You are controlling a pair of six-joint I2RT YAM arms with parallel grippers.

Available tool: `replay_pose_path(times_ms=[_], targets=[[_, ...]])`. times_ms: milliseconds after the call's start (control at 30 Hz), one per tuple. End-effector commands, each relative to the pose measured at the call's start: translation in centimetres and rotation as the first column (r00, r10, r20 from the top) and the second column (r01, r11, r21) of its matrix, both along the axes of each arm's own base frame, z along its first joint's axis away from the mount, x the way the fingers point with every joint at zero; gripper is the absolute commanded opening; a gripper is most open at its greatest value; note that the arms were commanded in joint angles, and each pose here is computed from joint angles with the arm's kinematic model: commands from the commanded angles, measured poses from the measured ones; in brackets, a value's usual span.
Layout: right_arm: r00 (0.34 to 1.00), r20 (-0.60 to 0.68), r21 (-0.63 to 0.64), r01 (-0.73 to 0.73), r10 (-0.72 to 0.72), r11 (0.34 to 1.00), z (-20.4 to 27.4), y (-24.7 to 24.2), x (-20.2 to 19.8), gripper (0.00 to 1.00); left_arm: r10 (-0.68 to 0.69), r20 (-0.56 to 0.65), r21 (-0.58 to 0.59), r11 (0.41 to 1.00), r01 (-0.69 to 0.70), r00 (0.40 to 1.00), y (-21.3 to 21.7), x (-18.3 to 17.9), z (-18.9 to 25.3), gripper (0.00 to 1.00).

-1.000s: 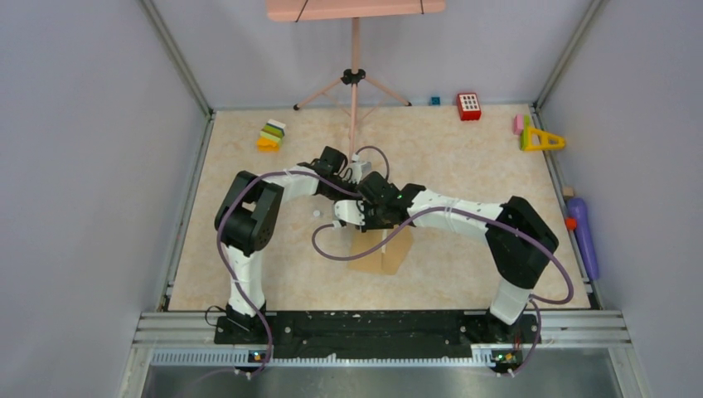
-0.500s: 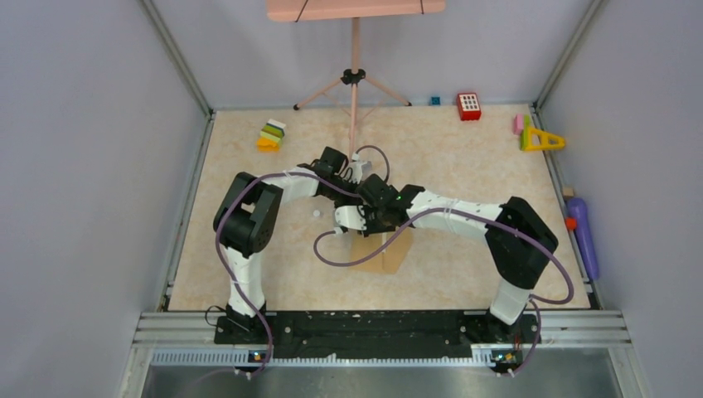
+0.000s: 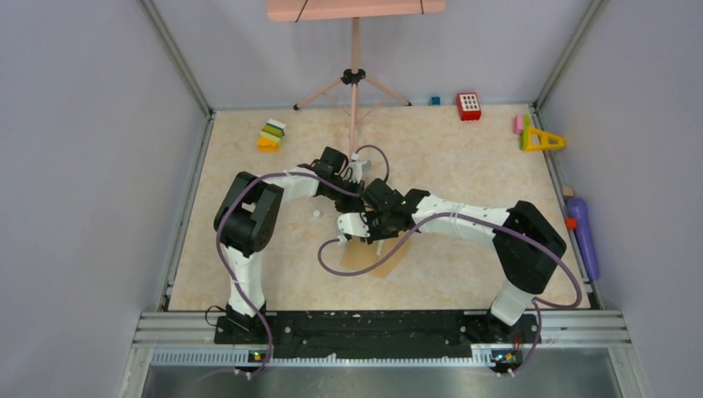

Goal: Place the letter into the envelope and seal it
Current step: Paint the envelope at the center of the board.

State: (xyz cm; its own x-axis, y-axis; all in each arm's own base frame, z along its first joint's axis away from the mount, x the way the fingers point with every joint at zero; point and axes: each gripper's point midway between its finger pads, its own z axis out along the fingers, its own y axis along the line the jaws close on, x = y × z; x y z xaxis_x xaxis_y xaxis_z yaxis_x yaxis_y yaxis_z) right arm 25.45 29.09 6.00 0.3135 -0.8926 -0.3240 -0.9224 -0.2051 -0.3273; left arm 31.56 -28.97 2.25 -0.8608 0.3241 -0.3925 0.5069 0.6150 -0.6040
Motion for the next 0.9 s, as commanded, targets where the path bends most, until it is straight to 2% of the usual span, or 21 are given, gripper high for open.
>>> replay_pose_path(times_ms=[0, 333, 700, 867], targets=[[0.996, -0.056, 0.058, -0.073, 0.076, 0.996, 1.7, 0.5, -2.6, 0.0, 0.039, -0.003, 0.162, 0.986, -0.038, 0.999, 2.3, 0.0, -5.1, 0.0], [0.996, -0.035, 0.062, -0.077, 0.08, 0.995, 1.2, 1.7, -2.6, 0.0, 0.05, 0.001, 0.173, 0.984, -0.049, 0.999, 2.3, 0.1, -5.2, 0.0], [0.977, -0.13, 0.083, -0.157, 0.167, 0.984, 1.2, 2.2, -5.6, 0.0, 0.049, 0.004, 0.179, 0.983, -0.049, 0.999, 2.3, 0.0, -5.3, 0.0], [0.994, -0.036, 0.04, -0.101, 0.102, 0.994, 0.6, 2.0, -3.3, 0.0, 0.048, 0.008, 0.179, 0.983, -0.048, 0.999, 2.3, 0.0, -5.3, 0.0]])
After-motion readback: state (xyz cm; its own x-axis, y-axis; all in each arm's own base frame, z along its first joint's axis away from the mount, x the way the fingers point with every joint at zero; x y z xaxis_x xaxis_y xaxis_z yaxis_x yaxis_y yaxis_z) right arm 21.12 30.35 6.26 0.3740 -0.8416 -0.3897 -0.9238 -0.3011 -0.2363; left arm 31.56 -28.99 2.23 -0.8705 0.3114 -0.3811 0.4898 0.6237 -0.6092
